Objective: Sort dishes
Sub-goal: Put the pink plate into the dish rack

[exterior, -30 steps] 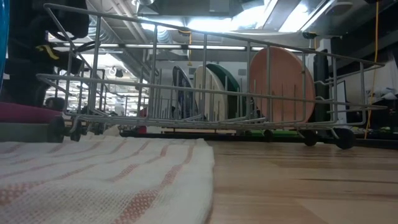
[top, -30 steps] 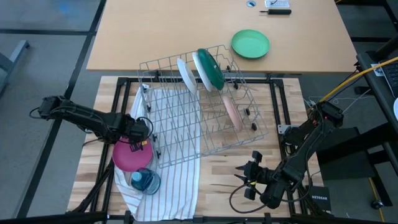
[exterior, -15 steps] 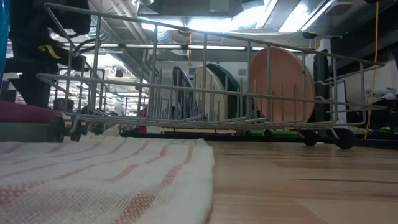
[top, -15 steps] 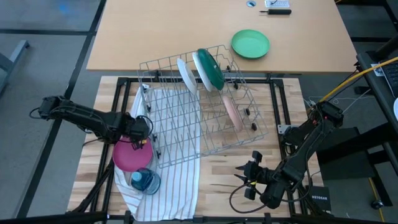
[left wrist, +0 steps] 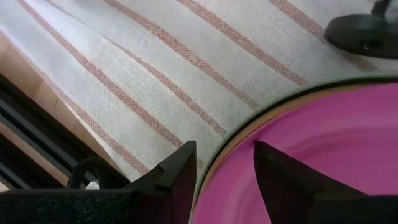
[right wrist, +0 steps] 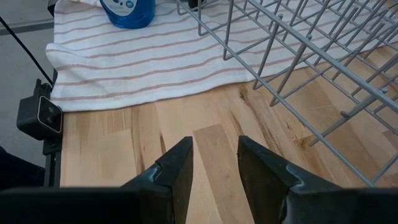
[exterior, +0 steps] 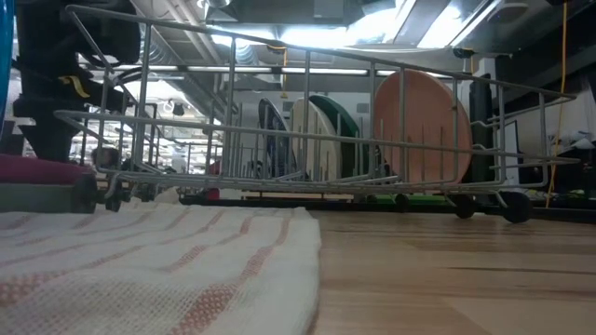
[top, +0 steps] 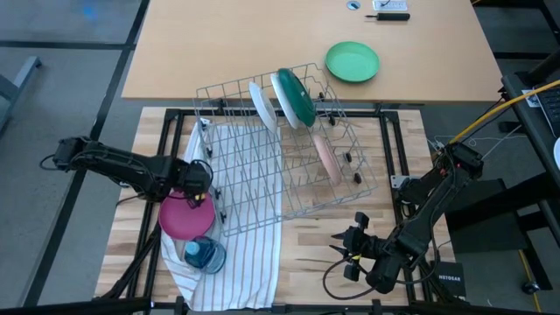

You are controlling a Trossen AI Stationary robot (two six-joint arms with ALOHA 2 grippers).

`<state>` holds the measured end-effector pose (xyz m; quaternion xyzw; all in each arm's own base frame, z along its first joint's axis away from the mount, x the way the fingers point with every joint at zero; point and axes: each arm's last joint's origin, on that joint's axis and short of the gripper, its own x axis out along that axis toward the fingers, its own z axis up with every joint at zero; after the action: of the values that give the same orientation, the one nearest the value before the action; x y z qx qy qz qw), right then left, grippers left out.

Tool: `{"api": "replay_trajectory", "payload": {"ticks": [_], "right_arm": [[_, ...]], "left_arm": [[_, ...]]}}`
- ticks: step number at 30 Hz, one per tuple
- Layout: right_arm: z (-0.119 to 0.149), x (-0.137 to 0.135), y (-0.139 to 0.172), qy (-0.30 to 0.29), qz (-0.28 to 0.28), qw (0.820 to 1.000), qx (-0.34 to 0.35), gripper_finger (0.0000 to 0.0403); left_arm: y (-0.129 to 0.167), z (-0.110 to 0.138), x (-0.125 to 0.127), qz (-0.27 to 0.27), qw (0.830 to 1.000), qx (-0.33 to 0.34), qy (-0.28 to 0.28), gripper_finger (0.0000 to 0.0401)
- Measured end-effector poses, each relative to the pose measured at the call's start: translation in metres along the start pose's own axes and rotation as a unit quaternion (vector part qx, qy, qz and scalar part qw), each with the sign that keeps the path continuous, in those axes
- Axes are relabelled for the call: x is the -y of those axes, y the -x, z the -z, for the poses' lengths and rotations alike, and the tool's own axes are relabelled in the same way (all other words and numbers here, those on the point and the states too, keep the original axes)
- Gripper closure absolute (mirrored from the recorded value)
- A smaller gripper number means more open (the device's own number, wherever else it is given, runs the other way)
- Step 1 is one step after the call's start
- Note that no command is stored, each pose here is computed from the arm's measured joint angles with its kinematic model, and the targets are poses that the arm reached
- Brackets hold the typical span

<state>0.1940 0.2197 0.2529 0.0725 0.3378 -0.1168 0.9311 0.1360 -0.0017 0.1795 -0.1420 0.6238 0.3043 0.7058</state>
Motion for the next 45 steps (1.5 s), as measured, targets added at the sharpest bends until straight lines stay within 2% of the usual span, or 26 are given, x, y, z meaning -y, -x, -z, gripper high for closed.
{"api": "replay_trajectory", "payload": {"ticks": [9,12,26,36,45], "right_arm": [[0.000,0.000,0.000,0.000,0.000,1.000,0.000,0.0274],[0.000,0.000,0.000,0.000,0.000,1.000,0.000,0.0274],[0.000,0.000,0.000,0.001,0.000,1.000,0.000,0.0274],[0.000,0.000,0.000,0.005,0.001,1.000,0.000,0.0274],[0.000,0.000,0.000,0.005,0.000,1.000,0.000,0.0274]], "left_arm": [[-0.007,-0.005,0.000,0.001,0.999,-0.036,0.038,0.0253],[-0.011,-0.006,0.001,0.000,0.998,-0.055,0.039,0.0264],[-0.018,-0.009,0.006,-0.017,0.997,-0.066,0.034,0.0397],[-0.018,-0.009,0.005,-0.026,0.997,-0.062,0.040,0.0401],[-0.002,-0.010,-0.003,-0.101,0.992,-0.059,0.056,0.0401]]}}
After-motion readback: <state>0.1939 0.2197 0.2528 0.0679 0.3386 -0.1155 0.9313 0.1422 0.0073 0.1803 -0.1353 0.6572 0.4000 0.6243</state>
